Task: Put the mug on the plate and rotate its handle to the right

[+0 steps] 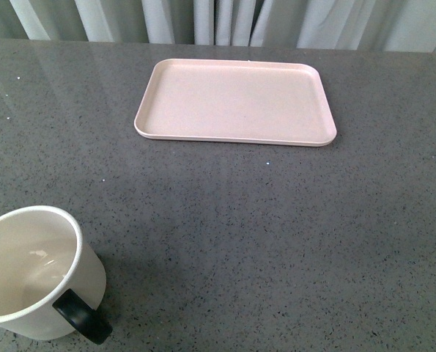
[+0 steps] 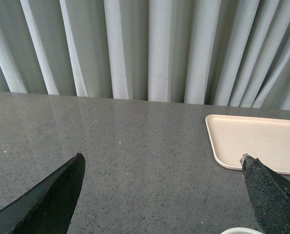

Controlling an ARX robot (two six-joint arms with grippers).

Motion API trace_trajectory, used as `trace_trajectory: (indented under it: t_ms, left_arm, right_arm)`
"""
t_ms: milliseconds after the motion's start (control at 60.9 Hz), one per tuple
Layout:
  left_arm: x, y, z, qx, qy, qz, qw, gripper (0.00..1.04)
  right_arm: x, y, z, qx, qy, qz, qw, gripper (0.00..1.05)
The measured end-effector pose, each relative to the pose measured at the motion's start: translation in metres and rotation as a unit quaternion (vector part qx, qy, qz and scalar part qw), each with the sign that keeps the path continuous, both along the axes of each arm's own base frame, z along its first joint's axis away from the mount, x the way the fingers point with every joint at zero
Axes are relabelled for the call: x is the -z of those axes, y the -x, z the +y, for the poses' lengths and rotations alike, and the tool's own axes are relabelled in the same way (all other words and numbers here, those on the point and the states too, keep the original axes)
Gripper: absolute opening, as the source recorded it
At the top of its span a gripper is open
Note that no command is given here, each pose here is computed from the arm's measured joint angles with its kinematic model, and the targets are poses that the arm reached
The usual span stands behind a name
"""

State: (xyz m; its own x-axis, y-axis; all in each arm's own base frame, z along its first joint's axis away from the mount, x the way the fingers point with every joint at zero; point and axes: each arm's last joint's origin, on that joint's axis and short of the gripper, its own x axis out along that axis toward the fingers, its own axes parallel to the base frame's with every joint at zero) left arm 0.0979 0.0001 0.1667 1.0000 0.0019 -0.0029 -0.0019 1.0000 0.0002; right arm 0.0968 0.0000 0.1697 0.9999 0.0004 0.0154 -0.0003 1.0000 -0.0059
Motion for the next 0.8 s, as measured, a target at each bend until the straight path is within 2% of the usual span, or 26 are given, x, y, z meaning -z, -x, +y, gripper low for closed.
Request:
trace_trajectory:
  t_ms: [608,640,673,755,805]
  left_arm:
    - [0.0,0.0,0.0,0.0,0.0,0.0,1.0,0.96]
    - [0.001,0.0,0.0,-0.015,0.016,0.023,1.0,0.96]
    - [0.0,0.0,0.0,-0.039,0.034,0.075,0.996,0.96]
    - [-0.009,-0.008,0.001,-0.088,0.095,0.207,0.97,0.96]
    - [-0.02,-0.022,0.002,-0.081,0.115,0.232,0.963,0.96]
  right_arm:
    - [0.0,0.0,0.0,0.0,0.0,0.0,1.0,0.96]
    - [0.0,0.0,0.0,0.0,0.0,0.0,1.0,0.96]
    - [0.0,0.0,0.0,0.0,0.0,0.0,1.0,0.96]
    - [0.0,0.0,0.0,-0.001,0.0,0.0,1.0,0.96]
    - [0.0,0.0,0.0,0.0,0.0,0.0,1.0,0.96]
